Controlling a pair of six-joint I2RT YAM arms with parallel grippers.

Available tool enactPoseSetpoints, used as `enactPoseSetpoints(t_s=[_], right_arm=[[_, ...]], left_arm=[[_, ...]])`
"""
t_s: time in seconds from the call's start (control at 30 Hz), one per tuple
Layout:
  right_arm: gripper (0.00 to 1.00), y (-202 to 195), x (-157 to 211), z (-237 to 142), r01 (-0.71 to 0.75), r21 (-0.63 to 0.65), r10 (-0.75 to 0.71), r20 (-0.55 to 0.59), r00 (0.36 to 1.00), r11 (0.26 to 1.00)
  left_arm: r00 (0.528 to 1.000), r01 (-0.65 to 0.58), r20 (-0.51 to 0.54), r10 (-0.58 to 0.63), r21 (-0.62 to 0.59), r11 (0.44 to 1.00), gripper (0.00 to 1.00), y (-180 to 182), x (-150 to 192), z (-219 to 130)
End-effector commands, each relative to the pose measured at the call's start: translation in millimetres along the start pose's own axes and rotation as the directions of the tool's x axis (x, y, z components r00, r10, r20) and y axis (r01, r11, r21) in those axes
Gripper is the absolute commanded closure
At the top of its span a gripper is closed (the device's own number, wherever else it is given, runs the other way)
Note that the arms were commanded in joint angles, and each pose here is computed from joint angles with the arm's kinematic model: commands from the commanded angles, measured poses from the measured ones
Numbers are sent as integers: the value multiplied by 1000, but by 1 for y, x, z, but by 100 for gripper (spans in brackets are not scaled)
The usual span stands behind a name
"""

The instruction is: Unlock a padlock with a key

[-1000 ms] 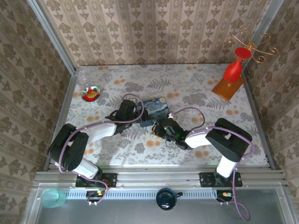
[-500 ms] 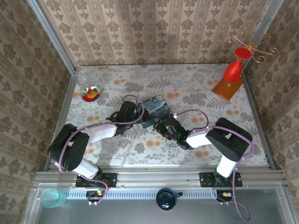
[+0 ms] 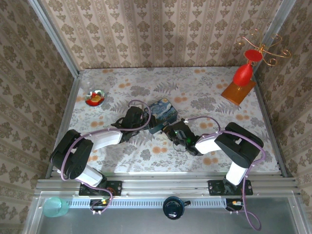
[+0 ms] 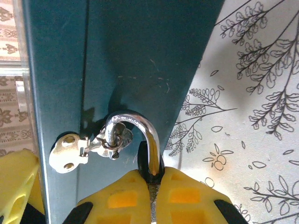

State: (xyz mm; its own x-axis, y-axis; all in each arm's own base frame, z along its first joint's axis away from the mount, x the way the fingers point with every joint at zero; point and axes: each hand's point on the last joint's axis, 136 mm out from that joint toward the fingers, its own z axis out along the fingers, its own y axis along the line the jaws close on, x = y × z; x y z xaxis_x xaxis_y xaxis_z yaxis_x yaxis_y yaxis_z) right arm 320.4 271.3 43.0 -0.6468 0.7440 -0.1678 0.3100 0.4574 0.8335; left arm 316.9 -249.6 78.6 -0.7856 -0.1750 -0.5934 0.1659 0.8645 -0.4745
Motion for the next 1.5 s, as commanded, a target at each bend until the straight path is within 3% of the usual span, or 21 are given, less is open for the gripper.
enactPoseSetpoints(t_s=[0.0,0.23,0.43,0.6,0.8,1.2,1.33,1.47], right_arm=[[100,-11,-22,-6,-66,31,63,80,995,997],[100,-23,-31,-10,-87,80,82,63,995,993],[100,-16,-36,-16,-20,89,14,62,998,996],[100,-3,-26,-12,78,100,-76,-17,997,992],[100,-28,-33,-22,254,280,-246,-64,967,926],[100,-57,-42,-18,268,388,-237,-126,963,882],[100,-62,-39,-8,212,351,-164,-161,973,912],[100,-62,-43,-3,40,223,-9,-138,990,974]], left_arm=[[988,-26,-155,4,-142,989,32,41,48,2],[987,-24,-163,-2,-160,987,32,47,52,7],[987,-24,-160,-1,-158,987,32,45,48,8],[987,-30,-163,4,-159,987,32,43,45,10],[987,-32,-163,5,-164,986,32,42,42,11],[987,-32,-160,4,-173,984,32,42,39,12],[987,-31,-163,3,-171,985,32,42,41,12],[987,-30,-164,2,-167,985,32,42,41,12]])
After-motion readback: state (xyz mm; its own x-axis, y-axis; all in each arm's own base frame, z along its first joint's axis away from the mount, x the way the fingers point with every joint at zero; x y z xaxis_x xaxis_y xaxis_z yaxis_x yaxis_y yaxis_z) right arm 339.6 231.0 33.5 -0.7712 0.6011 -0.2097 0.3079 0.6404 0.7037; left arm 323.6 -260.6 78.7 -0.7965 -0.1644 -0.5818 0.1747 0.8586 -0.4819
